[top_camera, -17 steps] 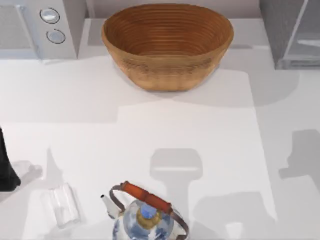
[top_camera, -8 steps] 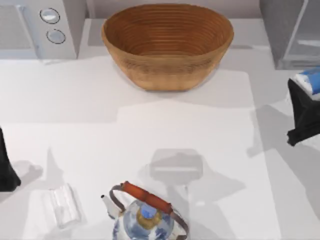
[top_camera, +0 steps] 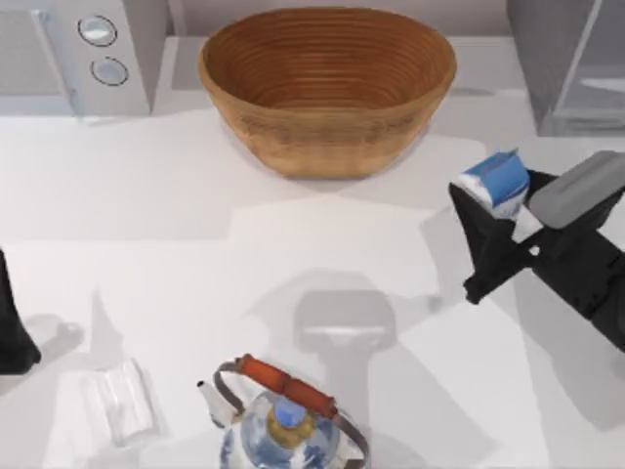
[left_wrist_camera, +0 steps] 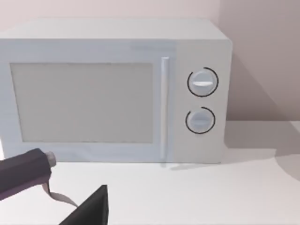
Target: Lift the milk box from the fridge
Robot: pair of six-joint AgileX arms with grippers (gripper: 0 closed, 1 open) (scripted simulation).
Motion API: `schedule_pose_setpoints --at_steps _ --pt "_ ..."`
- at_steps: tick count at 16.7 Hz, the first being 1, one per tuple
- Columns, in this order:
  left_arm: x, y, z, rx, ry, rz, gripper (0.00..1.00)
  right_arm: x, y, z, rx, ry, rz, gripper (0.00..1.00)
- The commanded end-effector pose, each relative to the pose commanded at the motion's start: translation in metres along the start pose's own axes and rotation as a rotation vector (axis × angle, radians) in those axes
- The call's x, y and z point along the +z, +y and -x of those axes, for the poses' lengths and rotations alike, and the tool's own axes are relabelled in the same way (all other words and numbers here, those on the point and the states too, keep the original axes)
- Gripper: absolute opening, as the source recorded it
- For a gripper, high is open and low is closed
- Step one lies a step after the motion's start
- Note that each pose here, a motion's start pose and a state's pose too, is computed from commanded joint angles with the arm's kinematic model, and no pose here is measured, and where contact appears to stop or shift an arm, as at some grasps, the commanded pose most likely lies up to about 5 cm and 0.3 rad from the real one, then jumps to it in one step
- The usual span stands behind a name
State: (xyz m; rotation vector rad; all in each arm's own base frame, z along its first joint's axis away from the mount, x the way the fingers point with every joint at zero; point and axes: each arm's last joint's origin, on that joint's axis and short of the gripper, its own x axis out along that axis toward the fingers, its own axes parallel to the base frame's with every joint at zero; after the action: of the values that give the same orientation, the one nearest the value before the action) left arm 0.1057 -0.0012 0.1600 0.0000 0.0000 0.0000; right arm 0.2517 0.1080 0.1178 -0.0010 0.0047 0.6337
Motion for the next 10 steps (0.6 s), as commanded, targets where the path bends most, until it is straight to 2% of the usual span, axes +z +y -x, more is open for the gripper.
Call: schedule_pose_setpoints --at_steps 5,10 --pt "0.000 0.000 0.000 0.000 0.000 0.000 1.00 -0.037 0.013 -0.016 0.092 -0.003 -0.002 0.00" --pt "0.000 0.000 0.000 0.000 0.000 0.000 1.00 -0.055 0.020 -0.019 0.131 -0.008 -0.001 0.00"
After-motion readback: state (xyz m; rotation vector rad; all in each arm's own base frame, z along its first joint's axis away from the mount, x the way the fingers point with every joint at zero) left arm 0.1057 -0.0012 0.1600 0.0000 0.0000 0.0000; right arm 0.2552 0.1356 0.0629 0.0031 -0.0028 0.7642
